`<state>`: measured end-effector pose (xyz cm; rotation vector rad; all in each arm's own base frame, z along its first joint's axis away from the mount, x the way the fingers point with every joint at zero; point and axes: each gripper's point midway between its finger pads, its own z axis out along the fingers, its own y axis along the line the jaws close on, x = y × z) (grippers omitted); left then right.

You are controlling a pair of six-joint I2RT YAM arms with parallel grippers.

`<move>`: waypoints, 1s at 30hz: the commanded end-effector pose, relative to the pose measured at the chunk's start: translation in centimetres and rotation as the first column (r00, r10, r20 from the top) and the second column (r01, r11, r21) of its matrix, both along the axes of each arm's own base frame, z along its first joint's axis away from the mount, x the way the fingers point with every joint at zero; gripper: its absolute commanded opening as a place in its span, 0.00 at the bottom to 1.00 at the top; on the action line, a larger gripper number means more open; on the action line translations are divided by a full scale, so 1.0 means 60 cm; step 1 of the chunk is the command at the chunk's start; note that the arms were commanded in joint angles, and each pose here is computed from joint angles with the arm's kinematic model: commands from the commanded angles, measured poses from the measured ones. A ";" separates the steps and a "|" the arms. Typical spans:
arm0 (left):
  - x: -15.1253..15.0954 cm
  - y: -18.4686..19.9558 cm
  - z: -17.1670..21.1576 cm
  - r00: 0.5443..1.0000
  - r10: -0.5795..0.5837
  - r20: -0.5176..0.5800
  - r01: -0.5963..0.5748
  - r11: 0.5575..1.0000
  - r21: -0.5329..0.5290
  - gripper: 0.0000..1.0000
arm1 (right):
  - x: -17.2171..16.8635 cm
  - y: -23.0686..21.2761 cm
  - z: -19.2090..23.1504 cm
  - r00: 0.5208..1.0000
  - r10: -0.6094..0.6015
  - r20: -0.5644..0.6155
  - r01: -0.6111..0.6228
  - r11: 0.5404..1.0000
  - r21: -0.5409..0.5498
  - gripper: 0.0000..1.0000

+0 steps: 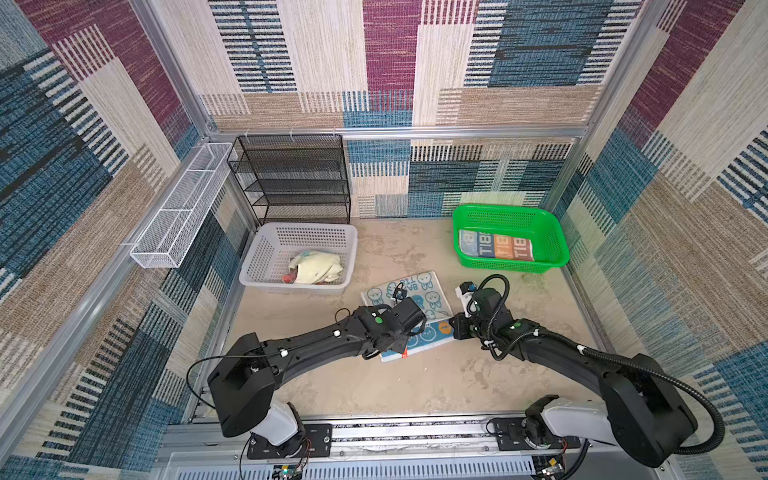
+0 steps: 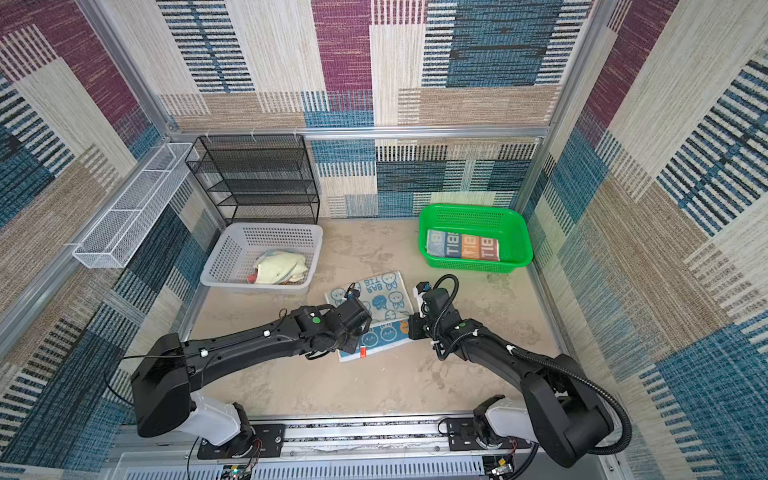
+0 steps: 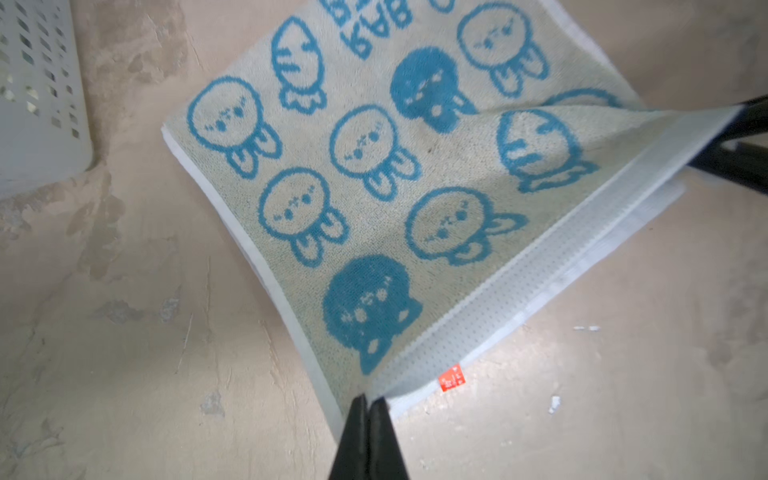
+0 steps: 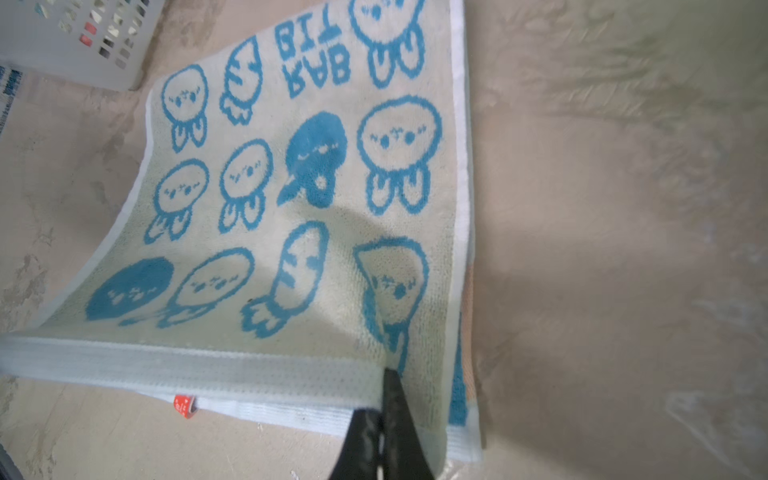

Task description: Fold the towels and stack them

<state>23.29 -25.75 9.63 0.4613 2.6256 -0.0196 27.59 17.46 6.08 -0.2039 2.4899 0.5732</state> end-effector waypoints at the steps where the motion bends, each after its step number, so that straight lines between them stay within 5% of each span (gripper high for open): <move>1: -0.015 0.021 -0.033 0.999 0.030 -0.042 -0.027 0.996 0.083 0.00 | -0.001 0.005 -0.013 1.000 -0.015 -0.021 0.016 0.999 0.032 0.12; 6: -0.021 0.021 -0.061 0.998 0.016 -0.057 -0.008 0.990 0.140 0.00 | -0.008 0.010 -0.021 0.999 0.003 -0.038 -0.001 0.999 0.045 0.35; 11: -0.034 0.034 -0.079 0.998 -0.008 -0.066 0.021 0.982 0.187 0.00 | 0.003 0.013 0.020 0.998 0.031 0.050 -0.033 0.998 0.046 0.71; 19: -0.044 0.046 -0.079 0.997 -0.061 -0.039 0.069 0.969 0.236 0.00 | 0.041 0.021 0.120 0.975 0.031 0.221 -0.046 0.997 0.060 0.85; 22: -0.046 0.047 -0.069 0.996 -0.090 -0.012 0.090 0.968 0.235 0.29 | 0.065 0.022 0.131 0.969 0.014 0.247 -0.025 0.999 0.042 0.86; 26: -0.045 0.035 -0.040 0.992 -0.124 0.036 0.117 0.982 0.150 0.47 | 0.112 0.031 0.130 0.966 -0.003 0.260 0.003 1.000 -0.001 0.83; 30: -0.045 0.014 -0.009 0.983 -0.157 0.097 0.156 0.988 0.018 0.79 | 0.164 0.052 0.131 0.961 0.008 0.276 -0.002 1.000 -0.021 0.77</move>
